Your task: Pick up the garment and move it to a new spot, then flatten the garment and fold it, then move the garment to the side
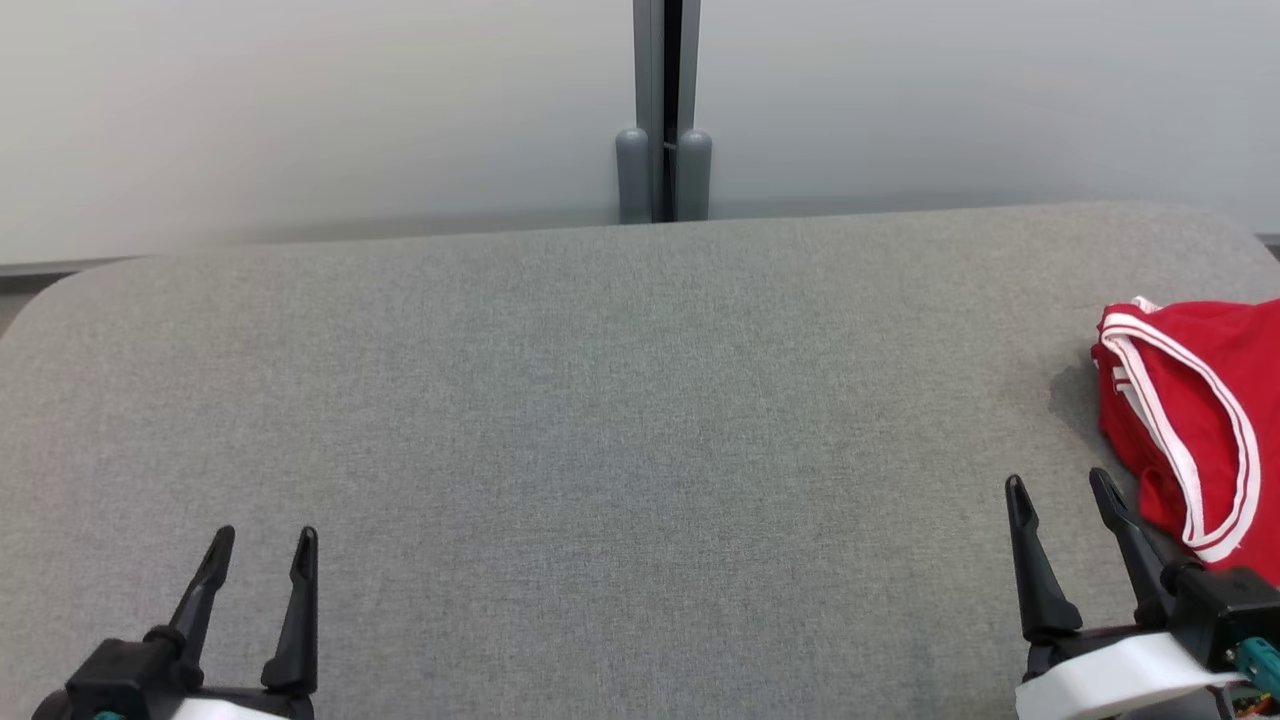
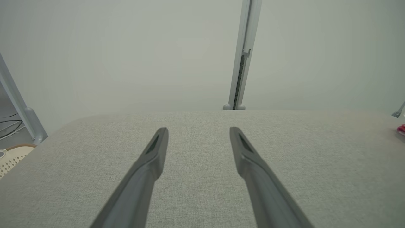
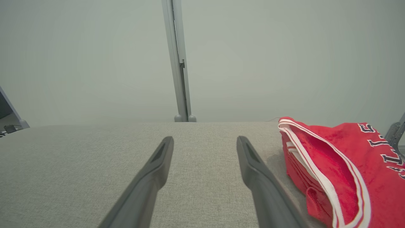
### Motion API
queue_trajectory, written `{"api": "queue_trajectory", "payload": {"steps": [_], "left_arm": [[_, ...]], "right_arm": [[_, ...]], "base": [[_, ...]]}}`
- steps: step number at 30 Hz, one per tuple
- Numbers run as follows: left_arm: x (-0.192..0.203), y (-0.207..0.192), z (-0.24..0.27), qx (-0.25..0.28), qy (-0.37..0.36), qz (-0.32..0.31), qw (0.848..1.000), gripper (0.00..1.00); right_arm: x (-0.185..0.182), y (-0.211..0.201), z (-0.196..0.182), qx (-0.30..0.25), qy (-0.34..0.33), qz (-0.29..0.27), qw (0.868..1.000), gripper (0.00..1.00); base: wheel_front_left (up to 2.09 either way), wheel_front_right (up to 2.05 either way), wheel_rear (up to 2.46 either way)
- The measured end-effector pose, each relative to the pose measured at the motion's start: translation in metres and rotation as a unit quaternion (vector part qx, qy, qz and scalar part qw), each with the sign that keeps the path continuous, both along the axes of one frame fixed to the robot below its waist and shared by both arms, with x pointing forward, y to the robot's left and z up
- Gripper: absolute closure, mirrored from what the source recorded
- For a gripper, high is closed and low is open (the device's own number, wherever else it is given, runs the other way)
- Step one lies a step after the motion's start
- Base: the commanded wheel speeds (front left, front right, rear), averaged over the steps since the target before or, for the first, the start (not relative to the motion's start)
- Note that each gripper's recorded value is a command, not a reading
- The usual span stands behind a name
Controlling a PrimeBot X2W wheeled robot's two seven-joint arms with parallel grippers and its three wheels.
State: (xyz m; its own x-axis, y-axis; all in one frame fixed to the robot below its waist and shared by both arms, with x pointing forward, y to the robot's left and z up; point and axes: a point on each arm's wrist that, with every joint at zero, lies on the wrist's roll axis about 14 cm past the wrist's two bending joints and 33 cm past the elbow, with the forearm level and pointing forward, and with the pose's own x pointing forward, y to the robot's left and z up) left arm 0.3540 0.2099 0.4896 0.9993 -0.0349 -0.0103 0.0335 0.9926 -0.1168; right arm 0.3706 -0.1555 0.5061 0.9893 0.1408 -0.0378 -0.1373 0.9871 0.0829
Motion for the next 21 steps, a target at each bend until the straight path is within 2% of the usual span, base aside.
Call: {"api": "queue_trajectory", "payload": {"steps": [12,21], "left_arm": [[-0.039,-0.010,-0.002,0.006,0.006,-0.007,1.000,0.00],[-0.047,-0.010,0.003,0.008,-0.003,-0.001,1.000,0.00]], "right_arm": [[-0.041,-0.008,0.009,-0.012,-0.001,-0.010,1.000,0.00],[-0.057,-0.012,0.011,-0.016,0.004,-0.015,1.000,0.00]], "base": [[0.00,0.00,0.00],[0.00,0.00,0.00]]}}
